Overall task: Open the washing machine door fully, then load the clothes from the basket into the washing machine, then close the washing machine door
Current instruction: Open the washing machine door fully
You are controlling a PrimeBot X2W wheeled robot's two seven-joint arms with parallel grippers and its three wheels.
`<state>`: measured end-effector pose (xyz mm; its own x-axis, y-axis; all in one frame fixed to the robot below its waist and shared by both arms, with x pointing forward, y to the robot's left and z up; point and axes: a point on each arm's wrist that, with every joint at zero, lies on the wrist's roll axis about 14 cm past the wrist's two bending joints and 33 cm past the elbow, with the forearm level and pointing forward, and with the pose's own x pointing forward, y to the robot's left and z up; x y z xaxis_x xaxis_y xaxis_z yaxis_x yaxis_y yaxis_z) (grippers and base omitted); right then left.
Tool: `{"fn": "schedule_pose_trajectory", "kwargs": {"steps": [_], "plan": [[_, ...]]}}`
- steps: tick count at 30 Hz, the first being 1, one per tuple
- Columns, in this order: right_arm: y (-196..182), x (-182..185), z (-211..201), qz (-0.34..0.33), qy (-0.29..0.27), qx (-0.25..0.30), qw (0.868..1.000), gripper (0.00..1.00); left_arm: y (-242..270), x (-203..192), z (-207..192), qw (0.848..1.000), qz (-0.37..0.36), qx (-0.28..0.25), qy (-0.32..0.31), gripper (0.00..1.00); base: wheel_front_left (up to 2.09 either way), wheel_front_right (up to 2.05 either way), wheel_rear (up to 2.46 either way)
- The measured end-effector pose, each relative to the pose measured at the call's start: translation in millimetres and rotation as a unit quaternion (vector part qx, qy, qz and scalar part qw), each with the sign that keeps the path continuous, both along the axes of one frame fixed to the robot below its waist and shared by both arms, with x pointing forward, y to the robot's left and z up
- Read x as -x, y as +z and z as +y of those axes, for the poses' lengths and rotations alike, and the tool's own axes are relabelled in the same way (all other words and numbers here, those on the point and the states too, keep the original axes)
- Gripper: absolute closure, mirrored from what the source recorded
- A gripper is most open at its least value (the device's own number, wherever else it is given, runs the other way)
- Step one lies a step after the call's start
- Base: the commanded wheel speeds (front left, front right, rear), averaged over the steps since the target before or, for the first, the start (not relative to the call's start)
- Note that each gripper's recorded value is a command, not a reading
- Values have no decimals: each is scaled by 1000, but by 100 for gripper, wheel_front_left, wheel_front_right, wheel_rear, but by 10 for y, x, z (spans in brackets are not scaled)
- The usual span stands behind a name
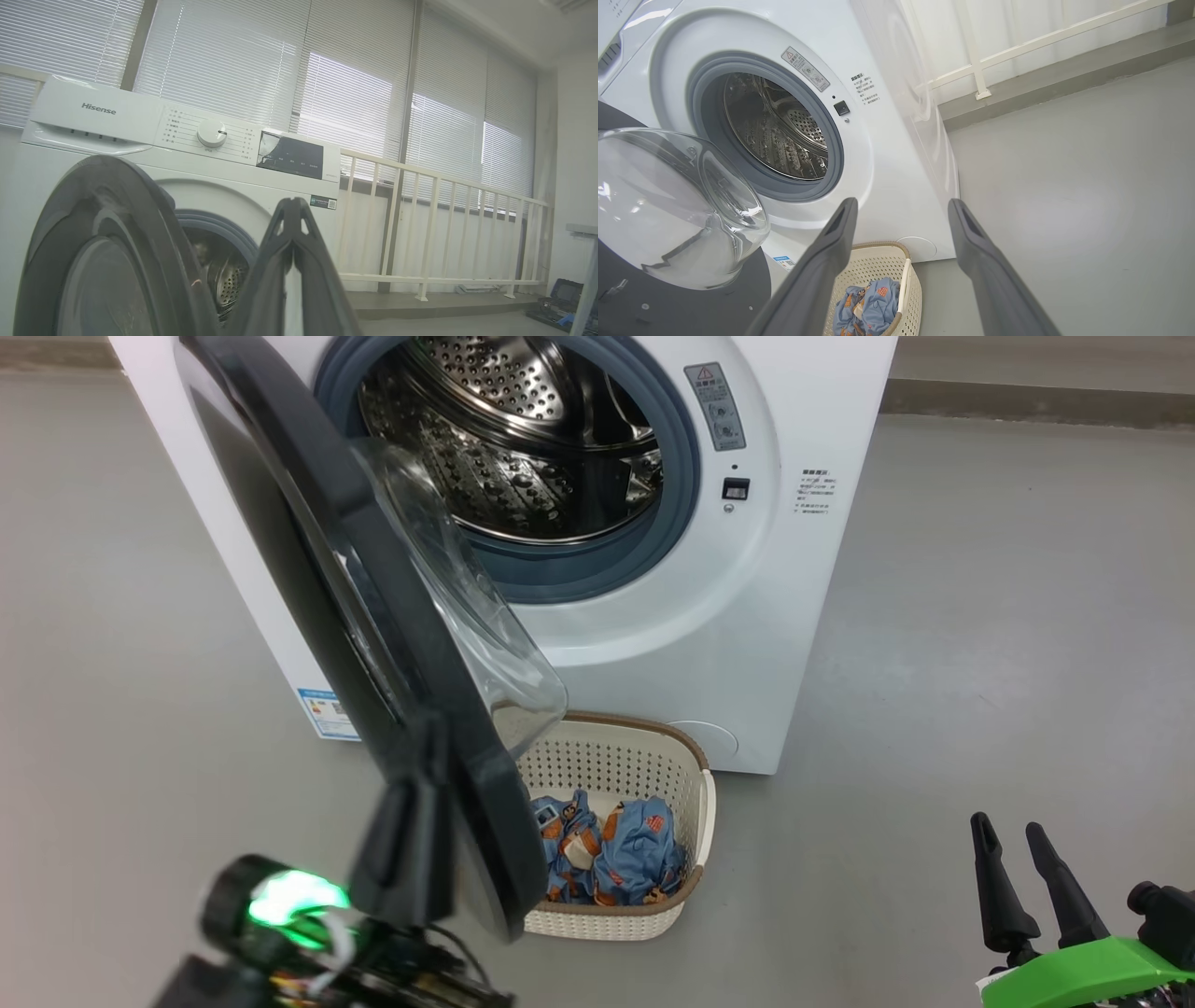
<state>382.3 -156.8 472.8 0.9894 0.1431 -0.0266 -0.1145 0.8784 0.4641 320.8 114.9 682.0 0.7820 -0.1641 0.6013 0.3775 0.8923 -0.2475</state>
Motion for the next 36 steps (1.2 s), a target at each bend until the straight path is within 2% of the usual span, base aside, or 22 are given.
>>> {"fn": "schedule_pose_trajectory", "kwargs": {"steps": [5, 9, 12, 20, 36], "plan": [[-9, 4, -12, 0, 0, 7, 1000, 0, -187, 17, -428, 997, 32, -6, -69, 100, 0, 0, 0], [-30, 4, -13, 2, 1, 16, 1000, 0, -475, 12, -756, 988, 86, -9, -126, 100, 0, 0, 0], [-53, 6, -14, 5, 2, 21, 1000, 0, -667, -35, -857, 982, 120, -6, -145, 100, 0, 0, 0], [-96, 12, -6, 9, 6, 34, 999, 0, -1004, -231, -846, 974, 177, -12, -142, 100, 0, 0, 0], [-113, 18, 6, 12, 8, 34, 999, 0, -1440, -452, -612, 965, 246, -23, -91, 100, 0, 0, 0]]}}
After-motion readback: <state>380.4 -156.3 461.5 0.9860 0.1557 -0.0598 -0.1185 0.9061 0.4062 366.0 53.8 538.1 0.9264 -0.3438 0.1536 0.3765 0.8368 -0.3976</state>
